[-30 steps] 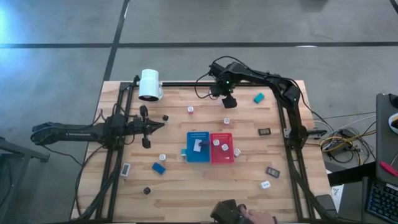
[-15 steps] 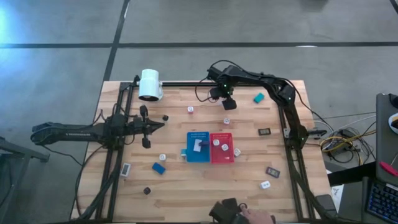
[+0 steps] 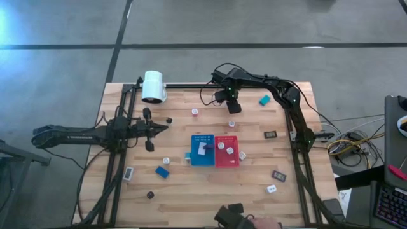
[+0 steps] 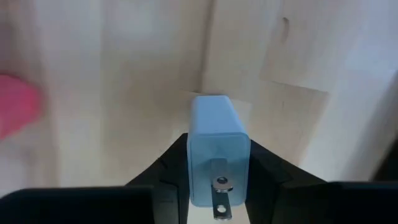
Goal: Sort adapters and digital timers
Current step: Put the top white charger adaptor into the red bin
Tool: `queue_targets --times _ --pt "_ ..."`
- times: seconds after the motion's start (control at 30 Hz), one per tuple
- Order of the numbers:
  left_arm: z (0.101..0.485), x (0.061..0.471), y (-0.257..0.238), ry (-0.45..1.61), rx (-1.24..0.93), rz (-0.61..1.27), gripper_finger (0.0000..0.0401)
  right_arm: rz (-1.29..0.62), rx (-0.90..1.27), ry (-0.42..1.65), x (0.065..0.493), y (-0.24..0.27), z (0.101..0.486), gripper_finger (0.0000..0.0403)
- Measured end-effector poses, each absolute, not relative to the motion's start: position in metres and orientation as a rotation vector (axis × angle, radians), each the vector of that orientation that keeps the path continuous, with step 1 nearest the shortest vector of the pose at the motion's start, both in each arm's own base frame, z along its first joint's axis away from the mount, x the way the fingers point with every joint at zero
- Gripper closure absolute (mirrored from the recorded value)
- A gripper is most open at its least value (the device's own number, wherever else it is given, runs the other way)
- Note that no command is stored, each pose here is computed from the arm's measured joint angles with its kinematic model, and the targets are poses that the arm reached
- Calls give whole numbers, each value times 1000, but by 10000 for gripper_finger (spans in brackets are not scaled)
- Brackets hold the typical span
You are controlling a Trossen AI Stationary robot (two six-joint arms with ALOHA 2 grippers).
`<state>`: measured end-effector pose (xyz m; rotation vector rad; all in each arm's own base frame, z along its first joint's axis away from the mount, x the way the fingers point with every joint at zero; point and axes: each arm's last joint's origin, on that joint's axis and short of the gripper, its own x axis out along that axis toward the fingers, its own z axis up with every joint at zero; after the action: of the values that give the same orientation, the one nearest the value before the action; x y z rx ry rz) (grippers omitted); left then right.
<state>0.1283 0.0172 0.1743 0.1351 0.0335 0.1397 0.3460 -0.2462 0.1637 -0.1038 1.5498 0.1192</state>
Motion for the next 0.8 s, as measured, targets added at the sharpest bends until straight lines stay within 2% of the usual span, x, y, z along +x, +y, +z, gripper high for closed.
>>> queue_targets --times 0.13,0.33,0.57,0.8 --pt "174 128 17 34 135 140 394 174 -23 1472 342 -244 176 312" --pt "174 128 17 34 135 140 394 131 -32 1339 343 -235 210 312" --pt "174 128 17 34 131 140 394 95 -47 922 332 -214 270 312" --pt "175 128 17 18 121 121 394 27 -71 600 288 -166 305 312"
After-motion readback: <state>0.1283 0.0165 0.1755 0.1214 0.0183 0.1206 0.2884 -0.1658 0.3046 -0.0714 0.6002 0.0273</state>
